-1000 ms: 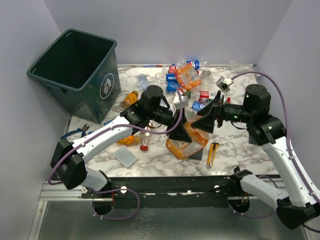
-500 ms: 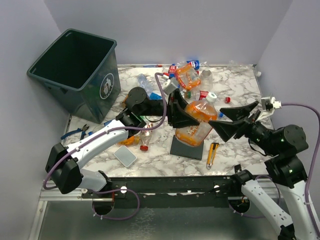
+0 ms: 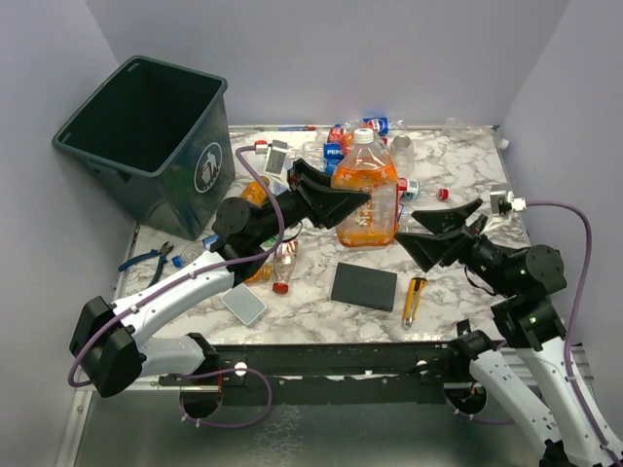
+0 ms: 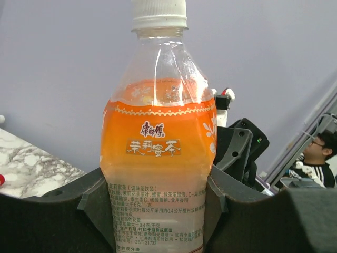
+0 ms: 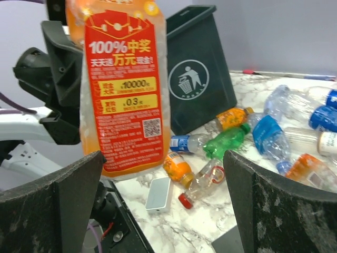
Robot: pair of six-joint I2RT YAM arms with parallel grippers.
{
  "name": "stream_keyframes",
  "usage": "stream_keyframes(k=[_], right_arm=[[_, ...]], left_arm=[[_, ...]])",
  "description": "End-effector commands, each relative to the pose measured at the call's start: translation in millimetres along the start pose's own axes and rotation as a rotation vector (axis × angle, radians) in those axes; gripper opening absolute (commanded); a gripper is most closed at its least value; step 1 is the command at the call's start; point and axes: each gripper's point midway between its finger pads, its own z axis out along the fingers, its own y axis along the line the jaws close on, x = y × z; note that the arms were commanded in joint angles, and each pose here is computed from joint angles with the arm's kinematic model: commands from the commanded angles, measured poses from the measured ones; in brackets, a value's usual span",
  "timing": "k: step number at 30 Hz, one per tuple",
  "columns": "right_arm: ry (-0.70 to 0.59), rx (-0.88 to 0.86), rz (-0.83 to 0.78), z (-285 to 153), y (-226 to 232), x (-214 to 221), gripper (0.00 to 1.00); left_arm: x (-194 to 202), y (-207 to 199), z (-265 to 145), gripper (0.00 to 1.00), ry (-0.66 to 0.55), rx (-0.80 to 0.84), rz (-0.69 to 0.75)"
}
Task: Put the plastic bottles in the bin
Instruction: Pick up the plastic bottle at the center of the board.
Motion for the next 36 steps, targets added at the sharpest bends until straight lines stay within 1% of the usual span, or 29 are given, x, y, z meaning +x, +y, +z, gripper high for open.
stream_keyframes(k=[1,5,9,12,14,17,19,20,21,23,26,29,30,31,33,34,35,36], right_arm=[[0.038,-0.162,0.022,13.3,18.5,7.1,1.00],[0.019,-0.190,0.028,23.0,18.9,1.8,1.00],[0.043,-0.268,0.057,30.5,29.0,0.4,1.00],[0.113,-0.291,0.090,38.7,27.6,8.9,1.00],[0.146,-0.306,0.115,40.9,26.6,16.0,0.98],[0.156,-0.341,0.139,41.3,30.4,18.4,0.89],[0.154,-0.368,0.158,42.0,33.7,17.7,0.79],[0.154,-0.385,0.171,42.5,35.8,17.2,0.72],[0.143,-0.413,0.172,43.0,39.4,14.7,0.66],[0.134,-0.431,0.192,44.3,40.6,14.3,0.56],[0.121,-0.450,0.205,44.6,42.2,13.3,0.47],[0.107,-0.479,0.210,42.5,46.6,10.7,0.45],[0.104,-0.484,0.210,42.1,47.7,9.9,0.44],[0.098,-0.490,0.201,41.7,48.9,8.5,0.42],[0.096,-0.481,0.186,41.0,48.7,8.0,0.39],[0.100,-0.467,0.177,40.9,47.6,8.2,0.38],[0.104,-0.455,0.160,40.8,46.9,7.8,0.37],[0.116,-0.438,0.145,40.4,44.9,9.2,0.36]], left_arm=[[-29.3,-10.6,1.2,0.00,-0.140,0.008,-0.031],[-28.3,-10.7,2.7,0.00,-0.138,0.013,-0.040],[-31.3,-9.9,2.1,0.00,-0.150,0.006,-0.024],[-34.6,-10.8,1.0,0.00,-0.163,0.001,-0.015],[-34.6,-11.7,2.0,0.00,-0.160,0.006,-0.016],[-32.1,-10.8,3.4,0.00,-0.149,0.010,-0.021],[-28.7,-8.4,4.2,0.00,-0.139,0.008,-0.027],[-27.1,-7.5,4.6,0.01,-0.135,0.007,-0.031],[-25.2,-6.4,5.0,0.05,-0.130,0.007,-0.037],[-21.3,-4.8,5.7,0.10,-0.117,0.009,-0.047],[-15.6,-2.8,5.4,0.20,-0.099,0.010,-0.056],[-12.5,-2.1,3.6,0.22,-0.089,0.011,-0.043],[-12.2,-2.4,2.7,0.30,-0.088,0.012,-0.039],[-11.3,-3.5,1.8,0.43,-0.084,0.017,-0.033],[-12.3,-4.4,-0.3,0.82,-0.086,0.017,-0.018],[-14.6,-4.1,-2.1,0.96,-0.097,0.008,-0.010],[-18.1,-3.7,-4.2,0.99,-0.113,-0.003,-0.001],[-22.5,-2.9,-6.6,0.99,-0.133,-0.017,0.011]])
